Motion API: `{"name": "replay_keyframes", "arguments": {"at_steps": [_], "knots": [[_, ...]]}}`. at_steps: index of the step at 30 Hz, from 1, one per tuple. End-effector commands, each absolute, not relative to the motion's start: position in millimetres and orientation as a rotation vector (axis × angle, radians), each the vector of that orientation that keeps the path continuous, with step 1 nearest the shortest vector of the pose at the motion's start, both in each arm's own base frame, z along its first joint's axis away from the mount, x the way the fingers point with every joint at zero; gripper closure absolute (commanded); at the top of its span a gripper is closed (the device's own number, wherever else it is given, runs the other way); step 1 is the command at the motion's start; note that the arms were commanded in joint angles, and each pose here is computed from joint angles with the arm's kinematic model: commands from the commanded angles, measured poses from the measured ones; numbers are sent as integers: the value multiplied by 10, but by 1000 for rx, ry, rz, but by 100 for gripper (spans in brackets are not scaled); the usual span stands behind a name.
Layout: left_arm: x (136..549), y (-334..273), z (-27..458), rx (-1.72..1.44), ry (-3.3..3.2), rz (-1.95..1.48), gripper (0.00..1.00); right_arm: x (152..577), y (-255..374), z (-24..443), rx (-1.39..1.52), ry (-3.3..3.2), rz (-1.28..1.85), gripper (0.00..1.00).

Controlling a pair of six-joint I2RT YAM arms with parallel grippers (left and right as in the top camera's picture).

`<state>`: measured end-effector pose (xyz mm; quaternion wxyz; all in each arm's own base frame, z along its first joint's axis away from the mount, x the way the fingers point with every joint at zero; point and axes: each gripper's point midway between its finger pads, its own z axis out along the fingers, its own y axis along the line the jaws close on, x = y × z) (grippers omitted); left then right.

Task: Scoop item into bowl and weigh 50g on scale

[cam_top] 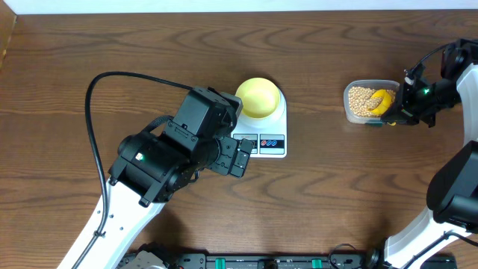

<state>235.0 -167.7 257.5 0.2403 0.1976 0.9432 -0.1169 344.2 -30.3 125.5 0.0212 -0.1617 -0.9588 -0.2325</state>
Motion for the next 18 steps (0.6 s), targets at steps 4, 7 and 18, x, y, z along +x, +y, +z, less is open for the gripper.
{"name": "replay_keyframes", "arguments": {"at_steps": [4,7,18], "knots": [[2353,-1689,2635,545,2567,-335,0,3506,-290,1291,-526,-2974,-756,99],[2353,-1689,2635,545,2567,-335,0,3514,-293,1290,-525,-2978,-756,99],[2353,-1689,2635,545,2567,-335,0,3551,-306,1278,-515,-3000,-739,99]]}}
